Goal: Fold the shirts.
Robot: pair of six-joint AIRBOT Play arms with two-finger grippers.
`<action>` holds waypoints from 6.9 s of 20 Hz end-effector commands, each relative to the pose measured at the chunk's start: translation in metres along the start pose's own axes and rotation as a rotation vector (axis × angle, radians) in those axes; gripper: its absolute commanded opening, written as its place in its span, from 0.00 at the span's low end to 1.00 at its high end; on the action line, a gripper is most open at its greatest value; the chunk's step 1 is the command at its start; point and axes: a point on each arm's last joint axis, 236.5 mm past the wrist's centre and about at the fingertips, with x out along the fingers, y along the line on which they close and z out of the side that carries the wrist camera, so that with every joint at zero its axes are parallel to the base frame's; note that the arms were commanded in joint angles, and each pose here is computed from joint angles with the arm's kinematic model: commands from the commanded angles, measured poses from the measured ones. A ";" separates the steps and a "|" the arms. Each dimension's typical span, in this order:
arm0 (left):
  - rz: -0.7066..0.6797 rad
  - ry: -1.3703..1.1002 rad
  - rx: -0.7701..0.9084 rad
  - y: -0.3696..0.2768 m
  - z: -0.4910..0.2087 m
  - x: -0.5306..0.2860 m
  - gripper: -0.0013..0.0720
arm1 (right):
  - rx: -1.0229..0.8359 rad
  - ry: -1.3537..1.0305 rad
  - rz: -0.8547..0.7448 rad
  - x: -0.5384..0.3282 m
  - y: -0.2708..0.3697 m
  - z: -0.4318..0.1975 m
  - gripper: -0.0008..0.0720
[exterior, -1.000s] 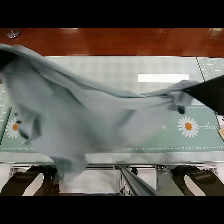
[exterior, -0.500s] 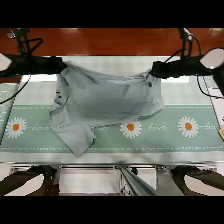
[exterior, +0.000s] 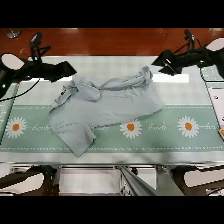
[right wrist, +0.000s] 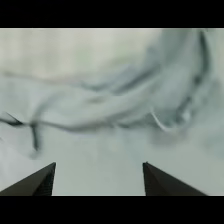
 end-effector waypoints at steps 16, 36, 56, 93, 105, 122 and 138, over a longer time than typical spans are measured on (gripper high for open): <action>-0.007 0.157 -0.720 0.138 -0.233 -0.035 0.98 | 0.247 -0.115 -0.042 -0.047 -0.100 -0.184 0.86; -0.148 0.086 -0.507 0.089 -0.189 -0.019 0.05 | 0.342 0.057 -0.078 0.041 -0.121 -0.147 0.86; -0.084 -0.988 0.422 -0.143 0.101 -0.403 0.05 | -0.610 -0.727 -0.119 -0.304 0.215 0.023 0.06; 0.265 -0.407 -0.223 0.101 0.092 -0.033 0.05 | -0.027 -0.223 -0.080 0.010 -0.009 0.062 0.06; 0.211 0.159 -0.094 0.099 -0.027 -0.004 0.05 | -0.050 0.226 -0.161 0.029 -0.059 -0.011 0.06; 0.224 0.528 -0.262 0.140 -0.136 -0.047 0.97 | 0.009 0.356 -0.437 -0.031 -0.122 -0.076 0.86; -0.011 0.354 -0.660 0.083 -0.280 -0.028 0.97 | 0.220 0.013 0.014 -0.009 -0.072 -0.195 0.86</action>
